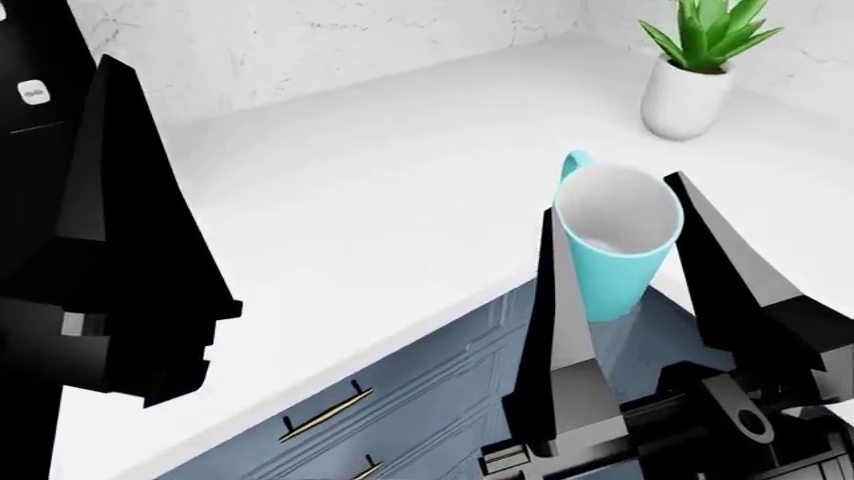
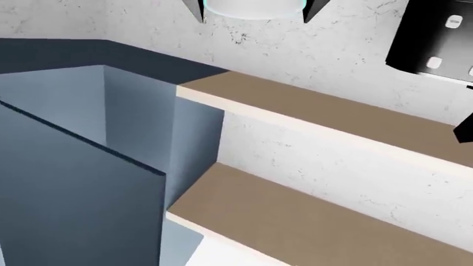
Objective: Pick the mug from the cabinet, place it under the coffee machine dispenser, and press the start button.
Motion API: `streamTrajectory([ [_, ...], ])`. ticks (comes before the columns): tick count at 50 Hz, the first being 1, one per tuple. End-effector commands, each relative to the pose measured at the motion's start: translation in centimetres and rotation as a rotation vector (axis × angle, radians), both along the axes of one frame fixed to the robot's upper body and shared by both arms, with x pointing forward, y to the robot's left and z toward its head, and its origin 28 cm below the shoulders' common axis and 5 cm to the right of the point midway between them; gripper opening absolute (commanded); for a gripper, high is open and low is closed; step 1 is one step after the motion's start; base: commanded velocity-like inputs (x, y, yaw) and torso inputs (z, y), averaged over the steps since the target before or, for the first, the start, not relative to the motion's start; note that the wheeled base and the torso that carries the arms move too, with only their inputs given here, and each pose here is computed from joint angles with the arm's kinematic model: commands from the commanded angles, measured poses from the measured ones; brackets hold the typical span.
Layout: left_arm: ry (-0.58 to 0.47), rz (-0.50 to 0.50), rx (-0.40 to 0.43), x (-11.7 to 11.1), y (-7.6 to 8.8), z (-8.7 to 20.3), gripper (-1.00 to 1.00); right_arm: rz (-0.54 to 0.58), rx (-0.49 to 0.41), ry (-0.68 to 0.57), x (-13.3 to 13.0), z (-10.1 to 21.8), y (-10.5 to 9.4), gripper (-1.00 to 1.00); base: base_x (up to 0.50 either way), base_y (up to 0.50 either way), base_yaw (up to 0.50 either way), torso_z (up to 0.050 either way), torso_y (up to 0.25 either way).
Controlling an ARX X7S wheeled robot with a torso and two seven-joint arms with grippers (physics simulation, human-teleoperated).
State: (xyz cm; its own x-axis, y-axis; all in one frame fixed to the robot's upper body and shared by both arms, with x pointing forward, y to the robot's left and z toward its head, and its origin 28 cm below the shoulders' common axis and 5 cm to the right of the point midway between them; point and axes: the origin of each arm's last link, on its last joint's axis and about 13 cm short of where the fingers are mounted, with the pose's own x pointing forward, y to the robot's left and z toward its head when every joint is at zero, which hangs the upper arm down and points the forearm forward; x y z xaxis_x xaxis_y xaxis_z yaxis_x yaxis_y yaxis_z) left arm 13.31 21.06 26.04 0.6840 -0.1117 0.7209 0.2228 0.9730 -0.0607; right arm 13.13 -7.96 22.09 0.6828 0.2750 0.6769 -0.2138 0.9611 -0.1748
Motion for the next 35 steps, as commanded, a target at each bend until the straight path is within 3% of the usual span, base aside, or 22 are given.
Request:
streamTrajectory([
  [1, -0.001, -0.001, 0.0, -0.08, 0.01, 0.01, 1.0, -0.004, -0.003, -0.011, 0.02, 0.06, 0.03, -1.0, 0.03, 0.05, 0.5, 0.0, 0.0],
  [35, -0.007, 0.005, 0.001, -0.16, -0.01, 0.05, 1.0, 0.007, -0.011, -0.006, 0.02, -0.01, 0.19, -1.0, 0.03, 0.06, 0.5, 0.0, 0.0],
])
